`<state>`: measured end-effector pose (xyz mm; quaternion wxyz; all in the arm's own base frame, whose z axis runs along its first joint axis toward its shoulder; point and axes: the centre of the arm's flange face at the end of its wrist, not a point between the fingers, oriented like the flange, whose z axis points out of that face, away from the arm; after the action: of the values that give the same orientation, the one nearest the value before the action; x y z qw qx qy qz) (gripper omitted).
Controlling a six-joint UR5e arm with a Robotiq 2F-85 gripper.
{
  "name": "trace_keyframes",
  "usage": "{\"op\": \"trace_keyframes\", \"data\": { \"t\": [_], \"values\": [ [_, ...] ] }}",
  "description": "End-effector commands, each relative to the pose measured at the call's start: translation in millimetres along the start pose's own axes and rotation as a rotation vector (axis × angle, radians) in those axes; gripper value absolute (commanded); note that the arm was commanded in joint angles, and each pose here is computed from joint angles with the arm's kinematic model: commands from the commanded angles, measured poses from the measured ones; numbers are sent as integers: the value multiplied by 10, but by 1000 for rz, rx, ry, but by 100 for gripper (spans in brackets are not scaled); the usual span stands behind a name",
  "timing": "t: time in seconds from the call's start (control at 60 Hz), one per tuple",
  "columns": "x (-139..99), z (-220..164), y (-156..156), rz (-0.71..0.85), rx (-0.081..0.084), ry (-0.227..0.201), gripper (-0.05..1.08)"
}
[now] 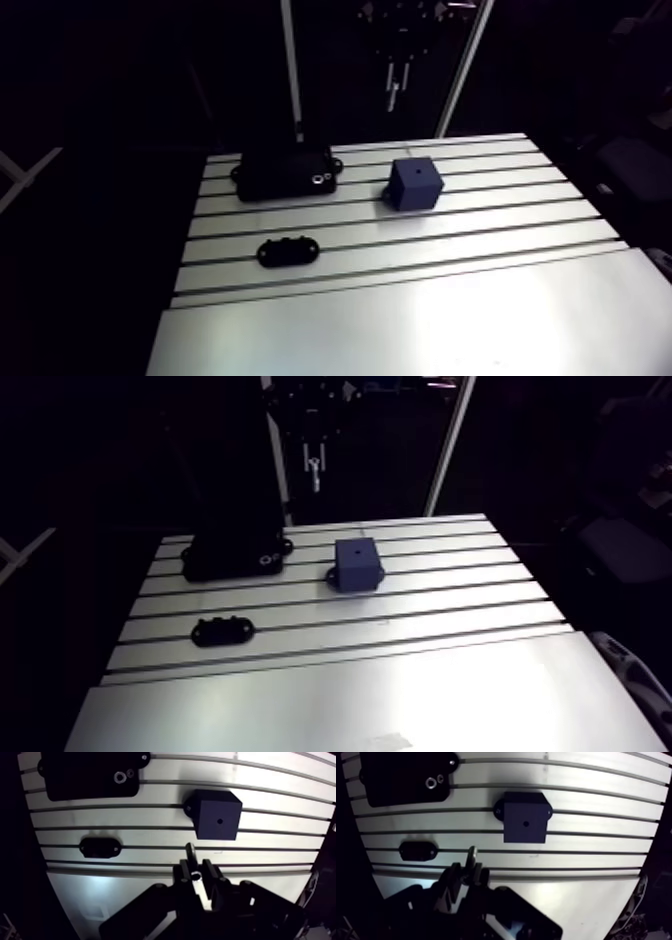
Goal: Pick up the M10 bolt and insert it into the hole until fully seated.
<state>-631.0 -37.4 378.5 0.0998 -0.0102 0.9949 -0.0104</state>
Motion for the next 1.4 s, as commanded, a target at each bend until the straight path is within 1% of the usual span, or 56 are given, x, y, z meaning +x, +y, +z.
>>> {"op": "trace_keyframes", "data": {
  "t": [0.017,0.067,0.117,0.133,0.15,0.217,0.267,0.367,0.483,0.55,0.583,0.617,0.7,0.883,1.083,1.167,1.4],
  "values": [
    [-17,86,83,-11,2,-6,108],
    [-14,115,103,-10,2,-2,108],
    [-3,162,108,-12,-1,16,108],
    [-3,162,108,-12,-1,16,108],
    [1,171,110,-12,-4,26,108],
    [5,189,125,-11,-5,37,108],
    [3,218,138,-9,-7,35,108],
    [11,223,141,-10,-9,51,108],
    [-1,285,137,-27,-8,47,108],
    [0,355,187,-38,-7,45,108],
    [0,366,240,-32,-7,52,108],
    [5,384,312,-23,-7,67,108],
    [13,367,317,-25,-9,85,108],
    [3,392,333,-54,-11,82,108],
    [-16,458,415,-61,-6,69,108],
    [-15,451,426,-64,-8,70,108],
    [-15,461,597,-68,-5,66,108]
  ]
}}
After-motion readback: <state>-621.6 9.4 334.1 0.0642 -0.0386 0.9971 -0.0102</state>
